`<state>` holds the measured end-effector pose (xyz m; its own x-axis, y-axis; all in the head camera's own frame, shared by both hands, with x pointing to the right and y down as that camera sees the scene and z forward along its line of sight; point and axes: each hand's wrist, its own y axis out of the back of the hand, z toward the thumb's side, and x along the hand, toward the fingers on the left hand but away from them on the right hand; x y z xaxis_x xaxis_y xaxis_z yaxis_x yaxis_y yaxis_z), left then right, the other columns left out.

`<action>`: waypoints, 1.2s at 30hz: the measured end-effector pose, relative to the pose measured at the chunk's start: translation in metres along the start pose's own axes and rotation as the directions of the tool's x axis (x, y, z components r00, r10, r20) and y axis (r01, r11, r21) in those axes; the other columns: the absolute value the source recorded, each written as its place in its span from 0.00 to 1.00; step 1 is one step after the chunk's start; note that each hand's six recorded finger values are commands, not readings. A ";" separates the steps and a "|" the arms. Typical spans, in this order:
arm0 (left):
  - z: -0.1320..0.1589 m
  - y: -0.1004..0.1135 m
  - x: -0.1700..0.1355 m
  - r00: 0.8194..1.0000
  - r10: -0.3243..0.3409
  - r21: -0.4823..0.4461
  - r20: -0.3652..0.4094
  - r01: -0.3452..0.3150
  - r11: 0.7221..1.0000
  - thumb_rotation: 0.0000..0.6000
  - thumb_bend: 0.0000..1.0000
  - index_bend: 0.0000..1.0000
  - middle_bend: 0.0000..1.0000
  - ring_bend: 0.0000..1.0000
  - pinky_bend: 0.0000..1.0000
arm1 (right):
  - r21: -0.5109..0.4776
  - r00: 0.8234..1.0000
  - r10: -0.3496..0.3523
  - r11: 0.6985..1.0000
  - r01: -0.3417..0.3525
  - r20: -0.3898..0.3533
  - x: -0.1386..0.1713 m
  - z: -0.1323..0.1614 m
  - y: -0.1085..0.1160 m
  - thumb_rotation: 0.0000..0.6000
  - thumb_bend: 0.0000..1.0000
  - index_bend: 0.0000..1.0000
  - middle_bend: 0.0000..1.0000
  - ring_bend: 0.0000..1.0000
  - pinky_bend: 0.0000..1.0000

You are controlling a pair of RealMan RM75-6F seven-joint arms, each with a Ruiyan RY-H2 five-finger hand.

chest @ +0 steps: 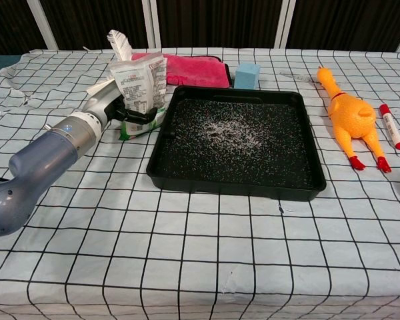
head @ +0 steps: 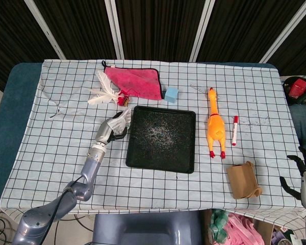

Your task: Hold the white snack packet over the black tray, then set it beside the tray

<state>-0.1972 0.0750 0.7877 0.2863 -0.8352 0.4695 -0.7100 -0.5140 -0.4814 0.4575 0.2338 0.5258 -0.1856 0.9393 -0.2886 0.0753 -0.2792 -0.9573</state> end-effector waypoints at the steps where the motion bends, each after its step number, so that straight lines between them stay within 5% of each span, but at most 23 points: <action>1: 0.000 0.000 0.000 1.000 0.000 0.000 0.001 0.000 1.000 1.00 0.52 0.24 0.36 0.32 0.46 | 0.000 1.000 0.000 1.000 0.000 0.000 0.000 0.000 0.000 1.00 0.23 0.29 0.09 0.14 0.25; 28: 0.001 0.010 -0.002 1.000 0.014 0.006 0.022 -0.014 1.000 1.00 0.52 0.25 0.37 0.32 0.47 | 0.003 1.000 -0.002 1.000 0.002 -0.002 0.000 0.001 0.000 1.00 0.23 0.29 0.09 0.14 0.25; 36: 0.013 0.032 -0.002 0.996 0.033 0.065 0.083 -0.038 0.997 1.00 0.53 0.26 0.38 0.34 0.47 | 0.003 1.000 -0.001 1.000 0.001 -0.003 0.000 0.001 0.000 1.00 0.23 0.29 0.09 0.14 0.25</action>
<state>-0.2124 0.0579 0.7615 0.3152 -0.8650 0.3905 -0.6769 -0.4933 -0.5464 0.4569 0.2337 0.5256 -0.1830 0.9402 -0.2873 0.0719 -0.2786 -0.9577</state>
